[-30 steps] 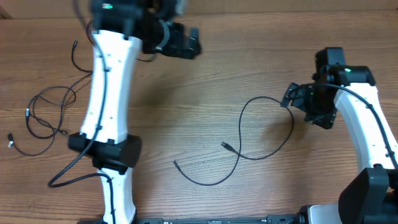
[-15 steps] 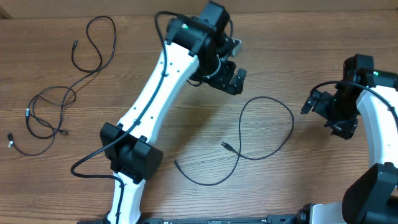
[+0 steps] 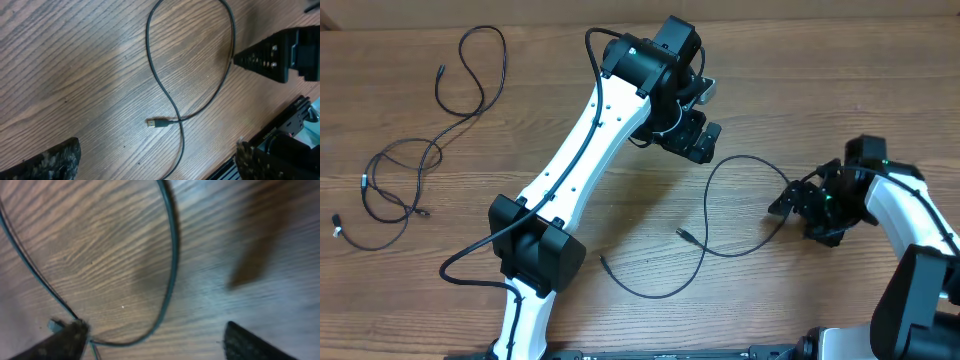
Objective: Untangle cables
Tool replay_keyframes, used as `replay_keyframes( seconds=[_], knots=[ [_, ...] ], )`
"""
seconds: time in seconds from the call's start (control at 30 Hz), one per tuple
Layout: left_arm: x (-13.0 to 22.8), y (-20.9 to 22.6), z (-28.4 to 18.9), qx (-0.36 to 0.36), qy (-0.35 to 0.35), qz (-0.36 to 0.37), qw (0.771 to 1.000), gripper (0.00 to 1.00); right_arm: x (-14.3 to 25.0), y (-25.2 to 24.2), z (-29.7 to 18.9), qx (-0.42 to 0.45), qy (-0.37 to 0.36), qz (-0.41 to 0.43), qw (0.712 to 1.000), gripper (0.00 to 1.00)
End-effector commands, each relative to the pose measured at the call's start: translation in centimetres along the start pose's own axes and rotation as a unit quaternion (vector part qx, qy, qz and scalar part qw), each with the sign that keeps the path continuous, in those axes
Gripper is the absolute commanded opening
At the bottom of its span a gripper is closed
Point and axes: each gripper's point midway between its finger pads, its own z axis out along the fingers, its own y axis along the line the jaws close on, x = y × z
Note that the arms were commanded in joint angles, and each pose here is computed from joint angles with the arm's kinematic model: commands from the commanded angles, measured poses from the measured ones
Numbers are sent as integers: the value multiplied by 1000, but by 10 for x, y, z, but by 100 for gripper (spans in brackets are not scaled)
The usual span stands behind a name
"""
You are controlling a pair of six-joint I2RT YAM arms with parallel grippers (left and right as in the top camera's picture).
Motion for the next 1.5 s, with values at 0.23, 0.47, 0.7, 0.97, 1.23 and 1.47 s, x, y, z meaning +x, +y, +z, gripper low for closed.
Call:
replay_keyframes(
  seconds=[0.23,0.47,0.7,0.97,1.23,1.47],
  knots=[
    [2,11,-1,-30,2,10,999,98,11,21,32,-114,-6,-23,993,66],
    [2,13,-1,-33,1,9,999,98,18,43,43,-201,-19,-56,978,66],
    [2,13,-1,-33,1,9,999,98,31,91,38,-308,-25,-143,940,57],
    [2,13,-1,-33,1,9,999,98,50,127,45,-326,0,-185,927,15],
    [3,-4,-1,19,4,7,1000,99,83,157,40,-374,41,-249,893,4],
    [0,-39,-7,124,5,-39,991,99,90,171,25,-422,45,-279,861,4]
  ],
)
